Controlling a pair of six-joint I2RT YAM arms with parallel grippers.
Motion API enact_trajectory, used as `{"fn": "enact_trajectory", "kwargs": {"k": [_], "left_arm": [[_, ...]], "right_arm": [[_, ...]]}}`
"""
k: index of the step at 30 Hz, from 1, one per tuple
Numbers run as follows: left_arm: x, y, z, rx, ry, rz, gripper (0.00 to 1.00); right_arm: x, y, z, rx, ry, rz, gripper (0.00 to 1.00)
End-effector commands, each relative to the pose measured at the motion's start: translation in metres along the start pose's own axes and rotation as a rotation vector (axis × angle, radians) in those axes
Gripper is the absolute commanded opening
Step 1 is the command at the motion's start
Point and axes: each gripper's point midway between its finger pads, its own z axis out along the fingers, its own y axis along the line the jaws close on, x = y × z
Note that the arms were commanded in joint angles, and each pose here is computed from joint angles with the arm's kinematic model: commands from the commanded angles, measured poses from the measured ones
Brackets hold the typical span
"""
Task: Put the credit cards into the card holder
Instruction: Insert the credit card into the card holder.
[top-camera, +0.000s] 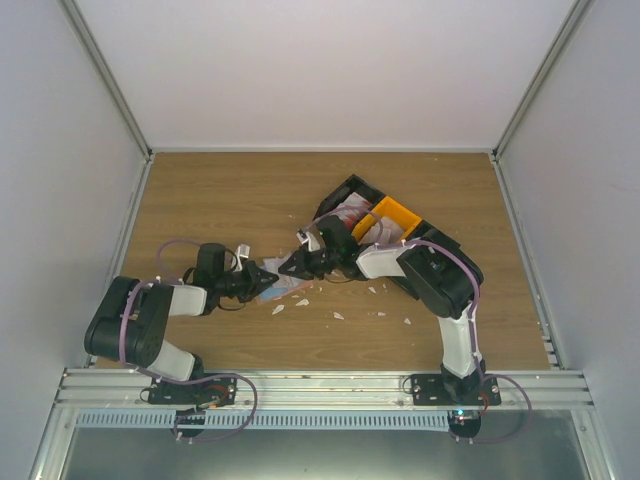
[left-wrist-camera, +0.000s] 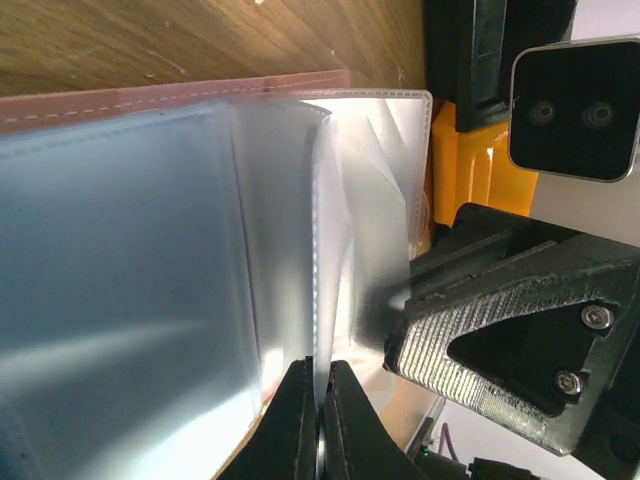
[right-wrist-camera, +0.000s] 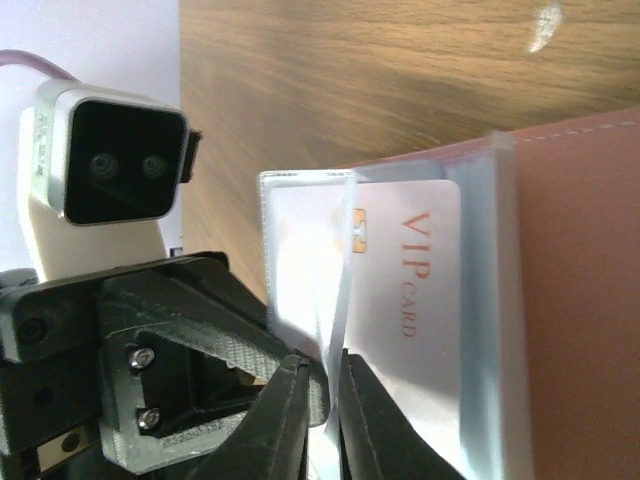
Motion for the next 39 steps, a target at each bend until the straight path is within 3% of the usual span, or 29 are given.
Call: {"fn": "enact_trajectory", "kwargs": {"k": [1,4,6,17,39], "left_arm": [[-0.004,0.003,-0.002,-0.021,-0.022,0.041,0.00],[-0.006,0.002,-0.005,-0.042,-0.031,0.062,0.00],[-0.006,0.002,-0.007,-0.058,-0.033,0.069,0.00],[-0.007,0.006,-0.020,-0.154,-0.062,0.074,0.00],[-0.016,-0.010,-0.010,-0.143,0.014,0.145,0.31]], "right_arm": [[-0.007,-0.004,-0.007,0.070,-0.037,-0.061,0.17],[-0.012,-0.008,-0.013,0.136,-0.063,-0.096,0.33],[-0.016,-0.014,-0.015,0.194,-0.076,-0.114,0.36],[-0.019,-0.035,-0.014,0.326,-0.064,-0.143,0.34],[-0.038,0.029,-0.040,0.243,-0.186,-0.262,0.35]]}}
